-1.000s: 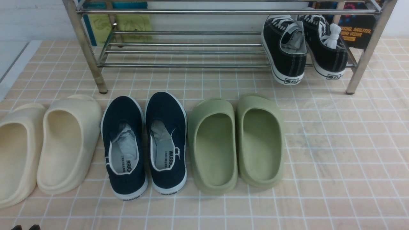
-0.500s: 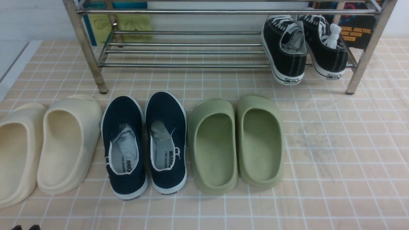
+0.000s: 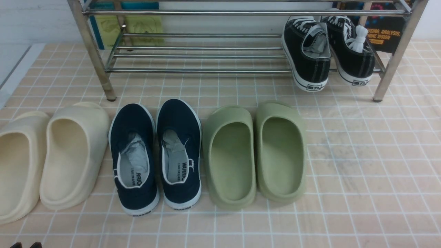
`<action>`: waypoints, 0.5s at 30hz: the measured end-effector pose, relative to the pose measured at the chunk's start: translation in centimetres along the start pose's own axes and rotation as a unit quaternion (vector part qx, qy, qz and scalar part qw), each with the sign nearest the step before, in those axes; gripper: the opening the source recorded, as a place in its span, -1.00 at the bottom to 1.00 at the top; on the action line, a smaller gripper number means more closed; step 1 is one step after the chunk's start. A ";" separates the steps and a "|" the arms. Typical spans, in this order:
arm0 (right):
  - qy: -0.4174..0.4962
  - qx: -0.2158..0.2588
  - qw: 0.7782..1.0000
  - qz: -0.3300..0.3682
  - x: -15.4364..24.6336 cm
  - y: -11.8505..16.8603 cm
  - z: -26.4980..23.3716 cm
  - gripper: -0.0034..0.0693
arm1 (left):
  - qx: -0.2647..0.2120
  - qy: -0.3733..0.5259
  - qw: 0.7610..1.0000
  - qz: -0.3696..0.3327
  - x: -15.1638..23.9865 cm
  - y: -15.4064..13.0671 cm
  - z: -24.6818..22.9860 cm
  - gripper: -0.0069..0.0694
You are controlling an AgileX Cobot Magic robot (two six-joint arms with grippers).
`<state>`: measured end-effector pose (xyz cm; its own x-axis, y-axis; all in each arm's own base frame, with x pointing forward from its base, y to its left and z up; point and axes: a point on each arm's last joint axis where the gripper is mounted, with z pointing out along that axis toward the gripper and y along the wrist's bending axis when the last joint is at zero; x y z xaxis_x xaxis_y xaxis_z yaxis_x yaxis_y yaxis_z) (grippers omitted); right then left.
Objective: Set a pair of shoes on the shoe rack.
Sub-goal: Use the left arm to grab the shoe closest to it
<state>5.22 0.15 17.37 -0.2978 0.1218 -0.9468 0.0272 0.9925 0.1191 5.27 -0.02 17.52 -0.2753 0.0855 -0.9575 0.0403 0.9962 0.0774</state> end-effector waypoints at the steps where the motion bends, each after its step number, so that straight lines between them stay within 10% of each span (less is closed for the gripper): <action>1: 0.000 0.000 1.000 0.000 0.0 0.0 0.0 -0.29 | -0.005 -0.008 1.000 0.013 -0.1 0.1 0.0 -0.19; 10: 0.000 0.000 1.000 0.000 0.0 0.0 0.0 -0.28 | -0.006 -0.250 0.968 0.023 -4.1 0.0 -1.0 -0.19; 15: 0.000 0.000 1.000 0.000 0.0 0.0 0.0 -0.26 | 0.017 -0.448 0.894 -0.017 -7.0 -0.2 -3.5 -0.19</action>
<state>5.22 0.15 17.37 -0.2978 0.1211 -0.9469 0.0269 0.9926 0.1184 3.81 -0.72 25.20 0.6022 -0.0090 -0.7983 0.0801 0.9956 0.0493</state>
